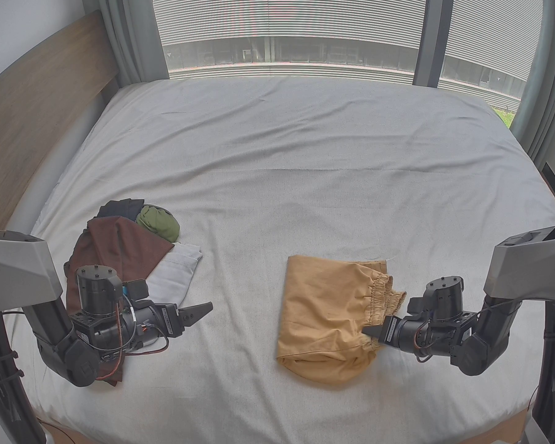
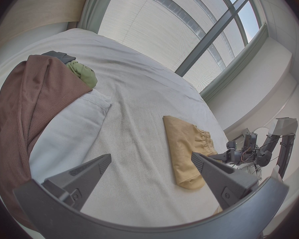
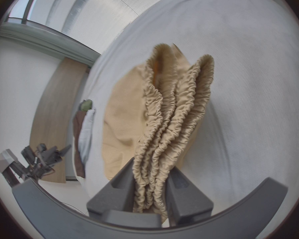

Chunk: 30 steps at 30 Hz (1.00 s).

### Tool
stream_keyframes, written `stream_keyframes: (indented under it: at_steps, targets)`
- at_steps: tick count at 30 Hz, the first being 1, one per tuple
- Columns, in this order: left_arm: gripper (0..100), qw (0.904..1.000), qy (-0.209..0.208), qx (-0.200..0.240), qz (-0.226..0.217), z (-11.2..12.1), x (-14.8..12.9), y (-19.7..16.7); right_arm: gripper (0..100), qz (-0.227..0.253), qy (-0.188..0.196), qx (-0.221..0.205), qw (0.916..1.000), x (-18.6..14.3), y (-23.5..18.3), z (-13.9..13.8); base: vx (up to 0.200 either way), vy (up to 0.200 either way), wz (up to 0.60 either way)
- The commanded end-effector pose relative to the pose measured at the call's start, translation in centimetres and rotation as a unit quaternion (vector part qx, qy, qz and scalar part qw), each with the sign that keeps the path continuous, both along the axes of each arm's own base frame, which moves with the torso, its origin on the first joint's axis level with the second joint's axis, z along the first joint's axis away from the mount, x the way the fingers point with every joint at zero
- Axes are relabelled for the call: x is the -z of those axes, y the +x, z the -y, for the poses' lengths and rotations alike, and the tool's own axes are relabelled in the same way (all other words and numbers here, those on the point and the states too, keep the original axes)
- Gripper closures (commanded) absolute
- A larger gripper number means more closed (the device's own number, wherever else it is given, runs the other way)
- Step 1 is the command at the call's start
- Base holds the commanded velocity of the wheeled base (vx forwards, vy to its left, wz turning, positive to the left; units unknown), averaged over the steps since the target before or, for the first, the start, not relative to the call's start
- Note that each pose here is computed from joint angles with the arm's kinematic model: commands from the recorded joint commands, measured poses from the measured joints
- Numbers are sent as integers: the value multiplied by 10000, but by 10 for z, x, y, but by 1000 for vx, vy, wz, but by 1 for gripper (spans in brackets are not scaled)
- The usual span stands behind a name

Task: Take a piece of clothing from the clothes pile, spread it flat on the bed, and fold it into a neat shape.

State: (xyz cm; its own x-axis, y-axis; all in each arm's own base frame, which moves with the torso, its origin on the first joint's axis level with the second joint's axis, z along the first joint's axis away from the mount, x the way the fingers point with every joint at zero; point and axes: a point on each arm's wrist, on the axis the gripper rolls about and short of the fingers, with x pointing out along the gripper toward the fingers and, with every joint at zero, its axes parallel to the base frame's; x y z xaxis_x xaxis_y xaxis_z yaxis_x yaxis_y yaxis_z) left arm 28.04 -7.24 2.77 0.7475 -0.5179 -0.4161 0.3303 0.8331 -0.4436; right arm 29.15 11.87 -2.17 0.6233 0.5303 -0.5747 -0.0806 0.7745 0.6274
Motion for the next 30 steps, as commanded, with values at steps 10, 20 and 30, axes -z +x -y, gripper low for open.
stream_keyframes:
  at_steps: [10, 20, 30]
  targets:
    - [0, 10000, -36, -46, 42, -3, 0, -2, 100, 1053, 780, -463, 9903, -63, -16, -14, 0, 0, 0]
    - [0, 10000, -55, -34, 53, -5, 0, -2, 100, 1665, 1043, -563, 9789, -97, -12, -18, 0, 0, 0]
    - [0, 10000, -54, -34, 46, -5, 0, -3, 100, 2076, 1218, -626, 9686, -117, 3, -29, 0, 0, 0]
